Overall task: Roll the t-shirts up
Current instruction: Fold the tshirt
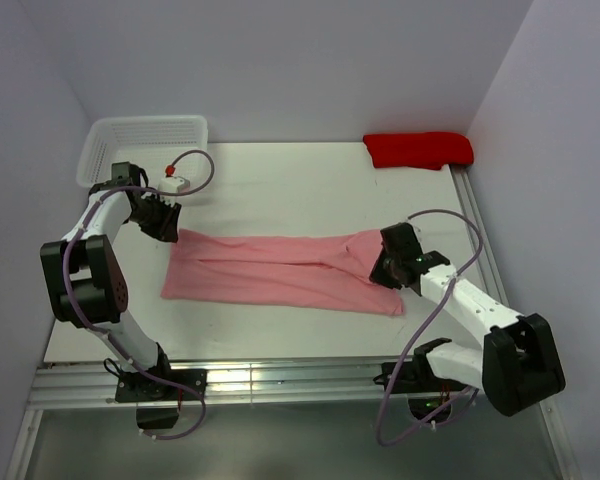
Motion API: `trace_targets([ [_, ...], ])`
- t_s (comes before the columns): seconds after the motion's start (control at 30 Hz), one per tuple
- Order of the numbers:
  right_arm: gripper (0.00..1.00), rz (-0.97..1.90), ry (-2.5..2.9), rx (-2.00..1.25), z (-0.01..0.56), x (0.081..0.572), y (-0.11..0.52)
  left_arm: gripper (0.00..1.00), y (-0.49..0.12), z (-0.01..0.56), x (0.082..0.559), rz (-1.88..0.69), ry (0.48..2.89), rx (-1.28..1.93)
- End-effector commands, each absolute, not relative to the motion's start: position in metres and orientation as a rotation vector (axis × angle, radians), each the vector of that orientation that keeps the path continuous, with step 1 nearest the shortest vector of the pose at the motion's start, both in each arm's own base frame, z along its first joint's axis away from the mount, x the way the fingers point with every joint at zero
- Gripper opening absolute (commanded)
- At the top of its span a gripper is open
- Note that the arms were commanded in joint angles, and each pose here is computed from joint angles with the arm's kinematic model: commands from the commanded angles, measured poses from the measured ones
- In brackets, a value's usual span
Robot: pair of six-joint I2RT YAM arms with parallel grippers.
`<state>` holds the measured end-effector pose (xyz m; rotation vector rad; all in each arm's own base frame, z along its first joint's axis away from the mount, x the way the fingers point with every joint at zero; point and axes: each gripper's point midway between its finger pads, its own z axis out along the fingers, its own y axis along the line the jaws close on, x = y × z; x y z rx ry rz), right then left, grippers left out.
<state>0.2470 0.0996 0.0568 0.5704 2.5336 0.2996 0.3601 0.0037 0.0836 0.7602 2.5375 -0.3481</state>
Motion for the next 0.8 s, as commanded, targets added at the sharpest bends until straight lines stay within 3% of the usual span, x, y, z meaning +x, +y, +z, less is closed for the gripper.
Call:
trace_targets([
  [0.0, 0.08, 0.327, 2.542, 0.583, 0.049, 0.233, 0.103, 0.33, 0.002, 0.093, 0.367, -0.347, 2.516, 0.764],
  [0.33, 0.36, 0.374, 2.531, 0.553, 0.058, 0.223, 0.111, 0.32, 0.005, 0.088, 0.366, -0.323, 2.534, 0.773],
  [0.57, 0.39, 0.356, 2.388, 0.590, 0.111, 0.264, 0.113, 0.32, 0.006, 0.088, 0.366, -0.324, 2.535, 0.769],
  [0.77, 0.38, 0.310, 2.449, 0.537, 0.107, 0.317, 0.134, 0.32, 0.004, 0.091, 0.367, -0.332, 2.534, 0.770],
])
